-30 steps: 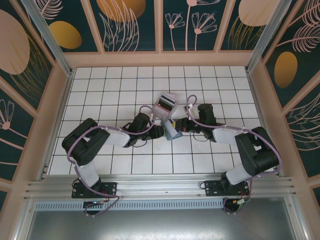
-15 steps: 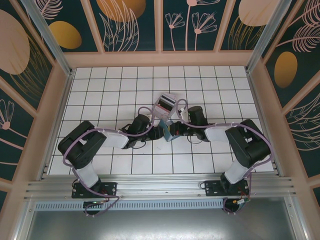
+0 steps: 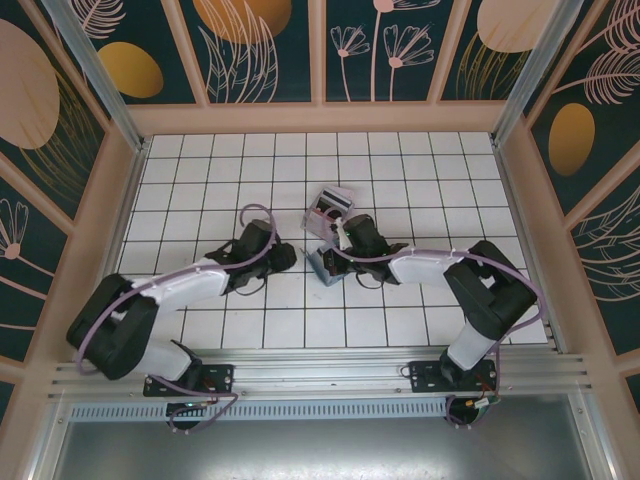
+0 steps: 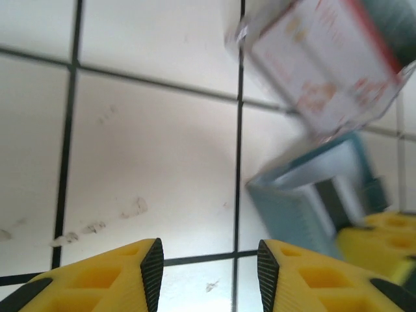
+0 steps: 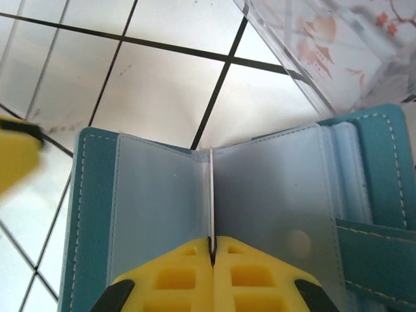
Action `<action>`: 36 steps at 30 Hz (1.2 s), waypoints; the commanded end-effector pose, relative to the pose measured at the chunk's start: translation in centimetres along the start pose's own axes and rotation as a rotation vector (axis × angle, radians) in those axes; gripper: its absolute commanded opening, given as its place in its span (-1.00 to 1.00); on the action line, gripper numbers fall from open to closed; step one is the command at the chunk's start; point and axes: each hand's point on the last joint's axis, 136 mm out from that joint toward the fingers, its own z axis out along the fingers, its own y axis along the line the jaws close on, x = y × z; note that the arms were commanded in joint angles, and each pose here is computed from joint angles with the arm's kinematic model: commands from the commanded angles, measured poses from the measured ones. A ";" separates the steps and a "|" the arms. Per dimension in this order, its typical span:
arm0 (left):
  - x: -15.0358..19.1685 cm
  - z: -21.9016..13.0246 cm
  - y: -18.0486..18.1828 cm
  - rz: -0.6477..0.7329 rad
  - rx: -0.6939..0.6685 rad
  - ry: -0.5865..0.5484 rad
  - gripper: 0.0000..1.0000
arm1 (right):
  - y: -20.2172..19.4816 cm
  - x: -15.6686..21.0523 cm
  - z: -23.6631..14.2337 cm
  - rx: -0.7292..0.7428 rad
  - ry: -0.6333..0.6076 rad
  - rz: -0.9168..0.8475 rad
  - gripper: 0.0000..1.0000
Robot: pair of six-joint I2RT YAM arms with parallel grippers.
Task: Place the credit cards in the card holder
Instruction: Flip over the card holder at the center of the table.
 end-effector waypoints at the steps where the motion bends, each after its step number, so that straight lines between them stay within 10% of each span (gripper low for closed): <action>1: 0.6 -0.7 0.0 -0.112 0.040 0.033 -0.10 | -1.3 1.0 0.2 0.174 0.035 -0.092 -1.00; 19: 4.3 3.1 -2.2 -0.254 0.191 0.222 -0.11 | 0.2 2.0 1.5 0.257 0.049 -0.170 -1.00; 28: 5.2 4.2 1.5 -0.167 0.030 0.213 -0.98 | 0.8 1.4 0.5 0.116 0.021 -0.076 -1.00; 36: 5.4 5.0 3.1 -0.035 -0.024 0.217 -1.00 | -2.1 1.4 -1.5 -0.122 -0.034 0.123 -1.00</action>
